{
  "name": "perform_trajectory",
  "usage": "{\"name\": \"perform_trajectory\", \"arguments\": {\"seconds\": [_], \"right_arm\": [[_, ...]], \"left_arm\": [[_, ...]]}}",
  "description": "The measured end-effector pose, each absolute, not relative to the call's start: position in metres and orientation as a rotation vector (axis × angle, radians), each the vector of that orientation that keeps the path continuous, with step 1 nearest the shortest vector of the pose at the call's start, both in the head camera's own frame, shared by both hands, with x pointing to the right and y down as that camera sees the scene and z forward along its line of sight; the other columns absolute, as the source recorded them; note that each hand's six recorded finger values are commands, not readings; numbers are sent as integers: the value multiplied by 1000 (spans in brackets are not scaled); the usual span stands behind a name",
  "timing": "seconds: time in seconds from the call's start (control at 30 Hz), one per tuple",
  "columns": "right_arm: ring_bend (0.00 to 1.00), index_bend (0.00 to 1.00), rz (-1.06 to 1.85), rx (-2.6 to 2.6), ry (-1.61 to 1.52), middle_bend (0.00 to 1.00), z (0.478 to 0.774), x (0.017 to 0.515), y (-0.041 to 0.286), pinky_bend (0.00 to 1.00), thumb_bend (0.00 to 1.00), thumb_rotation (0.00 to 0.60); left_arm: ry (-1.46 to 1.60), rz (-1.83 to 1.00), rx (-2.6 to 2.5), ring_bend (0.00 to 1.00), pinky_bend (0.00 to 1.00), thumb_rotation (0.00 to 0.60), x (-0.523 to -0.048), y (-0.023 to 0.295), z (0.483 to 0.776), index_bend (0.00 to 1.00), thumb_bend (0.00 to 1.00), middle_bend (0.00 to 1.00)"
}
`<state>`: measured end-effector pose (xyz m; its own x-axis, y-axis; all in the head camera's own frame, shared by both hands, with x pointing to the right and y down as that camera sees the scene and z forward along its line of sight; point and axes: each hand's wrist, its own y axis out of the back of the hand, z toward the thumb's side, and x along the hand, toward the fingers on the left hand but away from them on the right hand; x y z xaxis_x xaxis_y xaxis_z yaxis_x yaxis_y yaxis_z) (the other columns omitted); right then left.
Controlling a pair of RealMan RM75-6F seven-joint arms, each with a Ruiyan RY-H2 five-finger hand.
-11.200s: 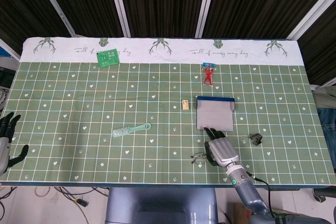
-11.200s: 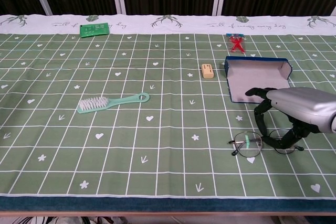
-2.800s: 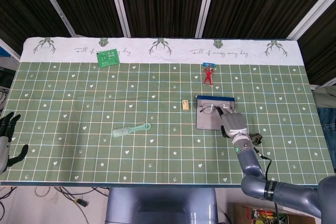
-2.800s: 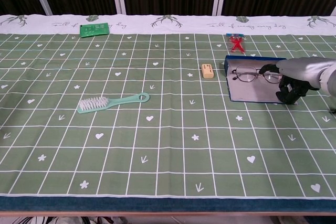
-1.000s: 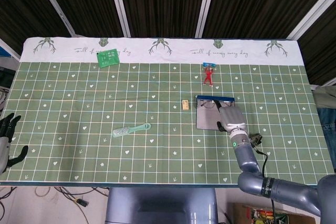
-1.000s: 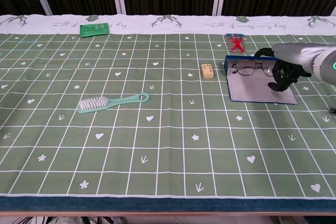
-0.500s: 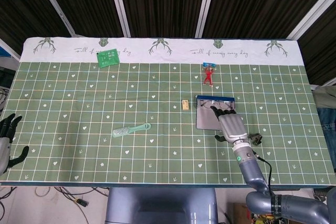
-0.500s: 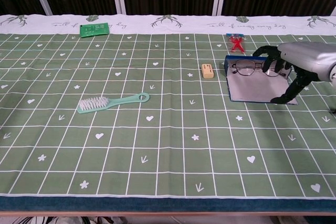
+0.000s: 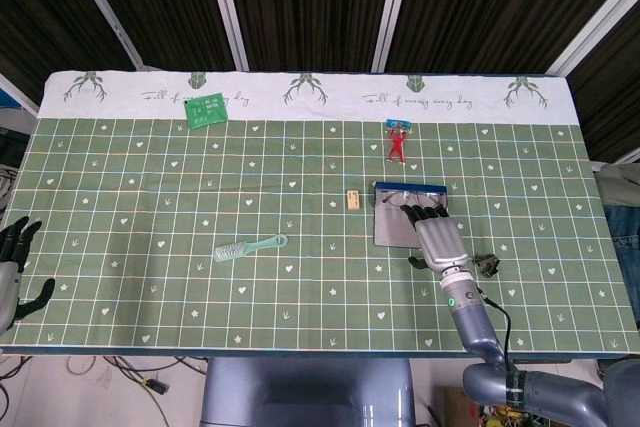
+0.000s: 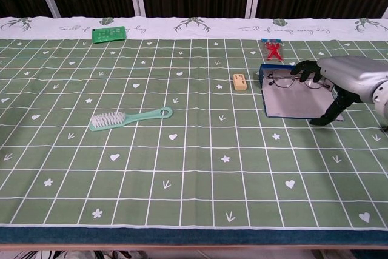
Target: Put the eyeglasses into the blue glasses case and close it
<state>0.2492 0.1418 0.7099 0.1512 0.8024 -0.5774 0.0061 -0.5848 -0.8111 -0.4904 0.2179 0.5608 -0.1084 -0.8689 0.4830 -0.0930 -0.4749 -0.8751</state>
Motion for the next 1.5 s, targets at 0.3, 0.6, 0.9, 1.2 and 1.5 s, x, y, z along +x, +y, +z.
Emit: {"name": "perform_trajectory", "arguments": {"seconds": [0.3,0.6,0.9,1.2,1.5], "right_arm": [[248,250,1527,-1755,-772,258,719,246,136,212,245,600],[252,278,1541,-1755,-770,267,726,246,134,212,296,600],[254,287,1546,-1754,-774,270,729,248,133,212,303,600],[254,287,1551,-1757,-765,268,730,248,135,212,303,600],[254,289,1565,-1759,-752,267,734,251,134,212,304,600]], "left_arm": [[1077,-1646,-1558,0,0,600,-491,217,561,32,357,0],[1078,-1646,-1557,0,0,600,-491,217,560,32,357,0],[1077,-1648,-1555,0,0,600,-491,217,560,32,357,0],[1075,-1649,-1555,0,0,600,-492,217,561,32,357,0],[1075,-1649,-1554,0,0,600,-492,217,561,32,357,0]]}}
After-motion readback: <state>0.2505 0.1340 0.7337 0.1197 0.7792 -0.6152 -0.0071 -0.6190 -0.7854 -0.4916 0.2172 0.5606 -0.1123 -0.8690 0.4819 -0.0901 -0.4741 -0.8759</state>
